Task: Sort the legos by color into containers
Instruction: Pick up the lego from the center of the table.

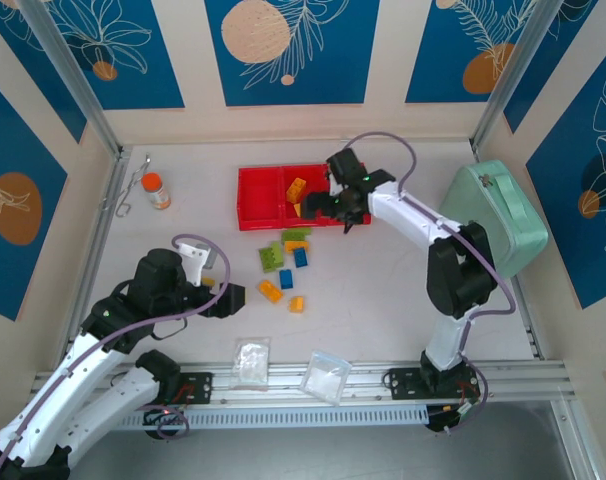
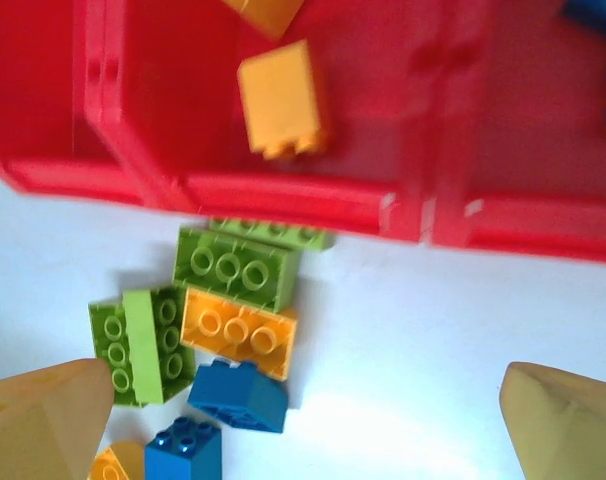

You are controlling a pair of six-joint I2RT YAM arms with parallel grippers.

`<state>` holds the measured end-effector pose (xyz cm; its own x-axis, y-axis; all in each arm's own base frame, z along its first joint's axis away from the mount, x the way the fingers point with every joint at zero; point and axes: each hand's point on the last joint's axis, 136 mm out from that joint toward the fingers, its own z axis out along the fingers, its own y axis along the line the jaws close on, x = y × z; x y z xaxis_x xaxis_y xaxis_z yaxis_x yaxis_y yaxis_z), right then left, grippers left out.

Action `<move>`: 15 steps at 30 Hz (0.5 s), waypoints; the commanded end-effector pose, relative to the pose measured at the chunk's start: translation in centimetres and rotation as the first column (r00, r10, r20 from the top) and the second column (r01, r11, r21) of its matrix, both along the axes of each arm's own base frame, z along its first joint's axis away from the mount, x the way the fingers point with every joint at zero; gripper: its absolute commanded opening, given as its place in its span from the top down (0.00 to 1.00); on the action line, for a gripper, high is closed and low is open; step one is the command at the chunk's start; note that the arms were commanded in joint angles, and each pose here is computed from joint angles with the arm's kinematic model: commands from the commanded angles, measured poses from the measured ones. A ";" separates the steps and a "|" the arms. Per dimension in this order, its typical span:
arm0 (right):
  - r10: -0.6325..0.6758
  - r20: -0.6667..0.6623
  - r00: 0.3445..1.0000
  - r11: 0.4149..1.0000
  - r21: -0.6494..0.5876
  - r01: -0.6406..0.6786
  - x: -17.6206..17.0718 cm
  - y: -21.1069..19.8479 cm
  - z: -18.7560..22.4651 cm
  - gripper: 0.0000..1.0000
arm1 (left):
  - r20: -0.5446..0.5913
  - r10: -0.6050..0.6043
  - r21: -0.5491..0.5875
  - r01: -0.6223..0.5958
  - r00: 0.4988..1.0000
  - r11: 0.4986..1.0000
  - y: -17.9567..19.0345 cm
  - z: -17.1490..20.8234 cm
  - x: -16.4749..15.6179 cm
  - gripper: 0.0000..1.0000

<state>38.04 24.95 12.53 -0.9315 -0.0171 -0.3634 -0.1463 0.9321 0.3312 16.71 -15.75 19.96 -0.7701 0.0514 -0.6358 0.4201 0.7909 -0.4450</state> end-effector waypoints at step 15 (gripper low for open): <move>0.111 -0.117 0.987 0.974 -0.185 -0.132 -3.8 5.3 -7.6 0.20 | 0.026 -0.019 -0.009 0.019 0.999 1.000 -0.1 0.3 -0.2 0.01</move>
